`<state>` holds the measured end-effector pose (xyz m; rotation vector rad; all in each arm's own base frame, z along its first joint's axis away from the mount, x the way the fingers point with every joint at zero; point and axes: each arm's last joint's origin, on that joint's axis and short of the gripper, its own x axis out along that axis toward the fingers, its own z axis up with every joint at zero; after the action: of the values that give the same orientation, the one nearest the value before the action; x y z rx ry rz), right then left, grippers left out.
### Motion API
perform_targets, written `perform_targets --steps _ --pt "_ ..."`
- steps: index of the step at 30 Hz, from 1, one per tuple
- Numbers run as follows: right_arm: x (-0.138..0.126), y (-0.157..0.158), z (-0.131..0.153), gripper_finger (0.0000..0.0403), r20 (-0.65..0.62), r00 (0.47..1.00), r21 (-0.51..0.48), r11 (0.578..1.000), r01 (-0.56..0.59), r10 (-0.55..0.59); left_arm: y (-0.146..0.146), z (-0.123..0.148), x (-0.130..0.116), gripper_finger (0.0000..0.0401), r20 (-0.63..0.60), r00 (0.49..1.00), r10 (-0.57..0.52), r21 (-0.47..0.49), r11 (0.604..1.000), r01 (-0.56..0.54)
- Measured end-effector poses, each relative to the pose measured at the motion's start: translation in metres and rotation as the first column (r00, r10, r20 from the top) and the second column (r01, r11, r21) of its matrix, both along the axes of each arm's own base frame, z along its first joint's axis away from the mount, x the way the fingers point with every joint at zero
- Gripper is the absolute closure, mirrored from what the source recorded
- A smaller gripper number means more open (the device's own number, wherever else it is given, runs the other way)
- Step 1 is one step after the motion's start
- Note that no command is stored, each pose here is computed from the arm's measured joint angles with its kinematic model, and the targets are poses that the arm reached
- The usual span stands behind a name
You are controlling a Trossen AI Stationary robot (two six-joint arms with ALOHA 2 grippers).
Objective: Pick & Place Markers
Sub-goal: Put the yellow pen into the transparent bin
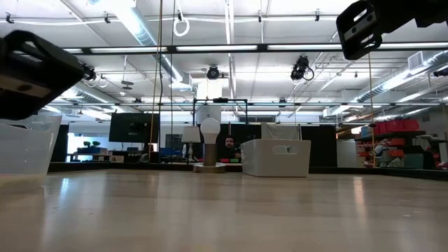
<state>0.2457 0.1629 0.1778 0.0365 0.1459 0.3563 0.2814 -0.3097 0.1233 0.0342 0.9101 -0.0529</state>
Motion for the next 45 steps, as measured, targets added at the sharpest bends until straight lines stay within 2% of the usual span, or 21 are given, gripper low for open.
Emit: perform_targets --steps 5,9,14,18,22,25,28,32,36,40,45 --pt "0.0 0.0 0.0 0.0399 0.001 1.0 0.001 1.0 0.0 0.0 0.008 0.009 0.007 0.0363 0.086 0.987 0.135 -0.023 0.991 -0.134" --pt "0.0 0.0 0.001 0.0399 0.007 1.0 0.005 1.0 0.0 0.0 0.013 0.037 0.02 0.0364 0.178 0.957 0.228 -0.083 0.973 -0.216" --pt "0.0 0.0 0.002 0.0399 0.014 1.0 0.009 1.0 -0.001 0.001 0.022 0.085 0.032 0.0365 0.207 0.932 0.299 -0.115 0.953 -0.28" --pt "-0.001 0.001 0.001 0.0399 0.012 1.0 0.008 1.0 -0.004 0.004 0.033 0.126 0.027 0.037 0.111 0.905 0.41 -0.121 0.91 -0.397" --pt "-0.001 0.002 0.001 0.0399 0.011 1.0 0.007 1.0 -0.007 0.007 0.039 0.161 0.007 0.0388 -0.061 0.836 0.546 -0.123 0.827 -0.549" --pt "-0.001 0.002 0.001 0.0399 0.005 1.0 0.003 1.0 -0.008 0.008 0.038 0.174 -0.014 0.0398 -0.19 0.757 0.625 -0.098 0.755 -0.648" --pt "-0.002 0.002 0.0 0.0399 0.005 1.0 -0.002 1.0 -0.011 0.011 0.032 0.178 -0.033 0.0392 -0.212 0.71 0.672 -0.065 0.715 -0.696" --pt "-0.002 0.002 0.0 0.0399 0.002 1.0 -0.006 1.0 -0.011 0.011 0.022 0.174 -0.046 0.0392 -0.186 0.702 0.688 -0.082 0.701 -0.709" --pt "-0.002 0.002 0.0 0.0399 0.003 1.0 -0.007 1.0 -0.012 0.012 0.016 0.165 -0.043 0.0397 -0.107 0.717 0.689 -0.144 0.702 -0.697" --pt "-0.002 0.002 0.0 0.0399 0.002 1.0 -0.007 1.0 -0.011 0.011 0.019 0.16 -0.034 0.0386 -0.029 0.757 0.653 -0.13 0.748 -0.65" --pt "-0.002 0.002 0.0 0.0399 0.002 1.0 -0.006 1.0 -0.012 0.012 0.032 0.158 -0.019 0.0355 -0.015 0.766 0.642 -0.079 0.763 -0.641"
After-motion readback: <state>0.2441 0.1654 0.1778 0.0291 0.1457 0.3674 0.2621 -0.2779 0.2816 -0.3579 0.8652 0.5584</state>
